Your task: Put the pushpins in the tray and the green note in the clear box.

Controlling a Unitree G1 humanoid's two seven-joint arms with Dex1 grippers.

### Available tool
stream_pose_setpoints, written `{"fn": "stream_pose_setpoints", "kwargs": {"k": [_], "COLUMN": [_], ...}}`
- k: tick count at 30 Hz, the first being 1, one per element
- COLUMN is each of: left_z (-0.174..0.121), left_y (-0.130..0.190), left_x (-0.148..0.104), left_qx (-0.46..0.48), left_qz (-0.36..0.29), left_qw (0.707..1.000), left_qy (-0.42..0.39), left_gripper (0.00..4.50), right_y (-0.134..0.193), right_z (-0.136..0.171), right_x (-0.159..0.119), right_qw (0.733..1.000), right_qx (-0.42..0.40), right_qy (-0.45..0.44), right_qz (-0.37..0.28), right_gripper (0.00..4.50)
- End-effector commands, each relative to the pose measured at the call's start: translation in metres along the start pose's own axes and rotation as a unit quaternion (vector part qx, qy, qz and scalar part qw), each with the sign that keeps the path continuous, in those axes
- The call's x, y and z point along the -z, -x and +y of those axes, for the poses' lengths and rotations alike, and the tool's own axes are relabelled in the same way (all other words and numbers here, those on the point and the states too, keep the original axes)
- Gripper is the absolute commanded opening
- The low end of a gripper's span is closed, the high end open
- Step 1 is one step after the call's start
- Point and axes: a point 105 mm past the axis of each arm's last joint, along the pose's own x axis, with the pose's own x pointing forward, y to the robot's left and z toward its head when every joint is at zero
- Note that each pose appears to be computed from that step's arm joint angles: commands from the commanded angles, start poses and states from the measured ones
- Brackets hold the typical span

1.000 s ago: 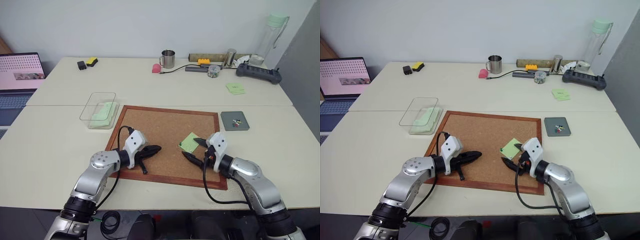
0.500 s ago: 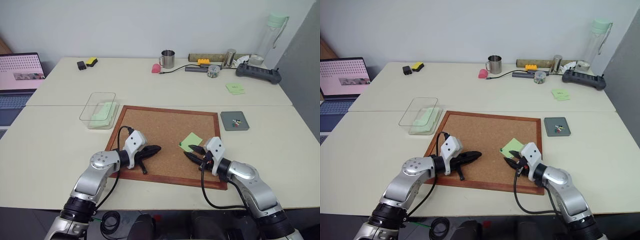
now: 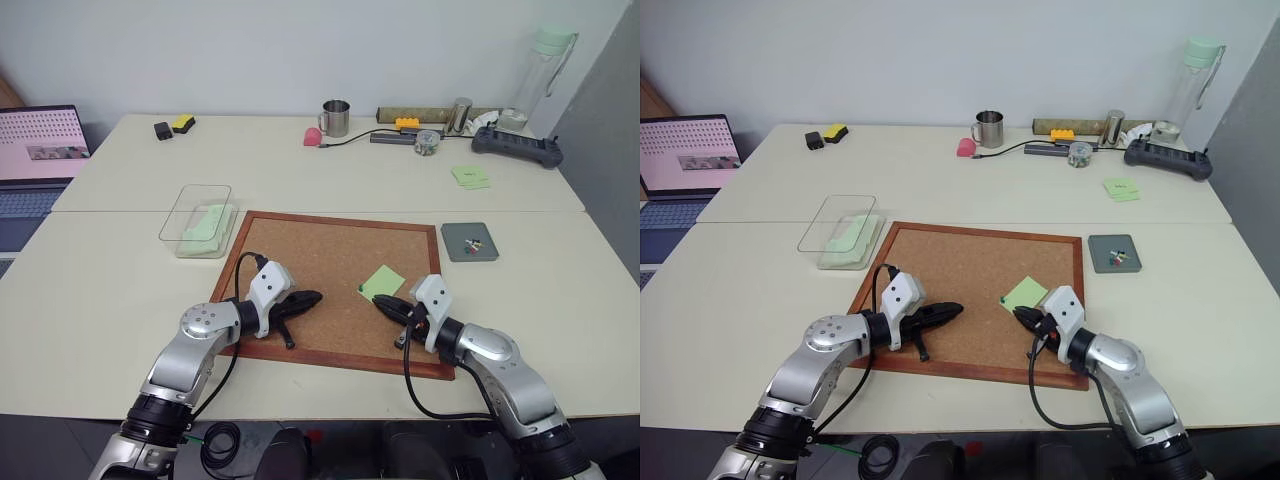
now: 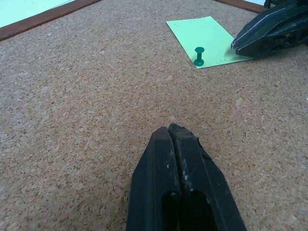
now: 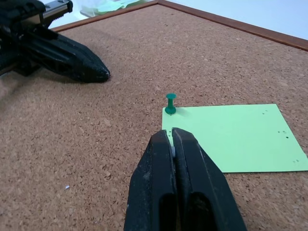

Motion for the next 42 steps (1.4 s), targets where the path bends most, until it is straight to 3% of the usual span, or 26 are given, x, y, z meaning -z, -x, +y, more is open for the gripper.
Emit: {"fn": "stream_pose_setpoints", "kwargs": {"k": [1, 12, 14, 18, 24, 28, 38, 42], "left_z": [-0.004, -0.005, -0.006, -0.006, -0.006, -0.004, -0.004, -0.003], "left_y": [0.004, 0.002, 0.002, 0.001, -0.001, -0.003, 0.003, 0.004], "left_x": [0.034, 0.034, 0.033, 0.033, 0.031, 0.030, 0.033, 0.033], "left_qx": [0.000, 0.006, 0.007, 0.007, 0.011, 0.011, 0.002, -0.001], "left_qz": [0.064, 0.065, 0.064, 0.064, 0.063, 0.062, 0.065, 0.066], "left_qw": [0.998, 0.998, 0.998, 0.998, 0.998, 0.998, 0.998, 0.998], "left_qy": [0.026, 0.027, 0.026, 0.025, 0.023, 0.022, 0.025, 0.025], "left_gripper": [0.00, 0.00, 0.00, 0.00, 0.00, 0.00, 0.00, 0.00], "right_y": [0.005, 0.017, 0.021, 0.043, 0.067, 0.060, 0.047, 0.047], "right_z": [-0.001, -0.012, -0.028, -0.088, -0.155, -0.166, -0.180, -0.180], "right_x": [-0.046, -0.059, -0.064, -0.072, -0.056, -0.041, -0.038, -0.037], "right_qw": [0.997, 0.995, 0.991, 0.965, 0.933, 0.937, 0.936, 0.936], "right_qx": [0.009, 0.038, 0.081, 0.231, 0.353, 0.346, 0.343, 0.341], "right_qy": [-0.010, -0.022, -0.031, -0.014, -0.002, -0.037, -0.062, -0.071], "right_qz": [-0.080, -0.090, -0.103, -0.123, -0.070, -0.046, -0.046, -0.051], "right_gripper": [0.01, 0.01, 0.01, 0.01, 0.01, 0.01, 0.01, 0.72]}}
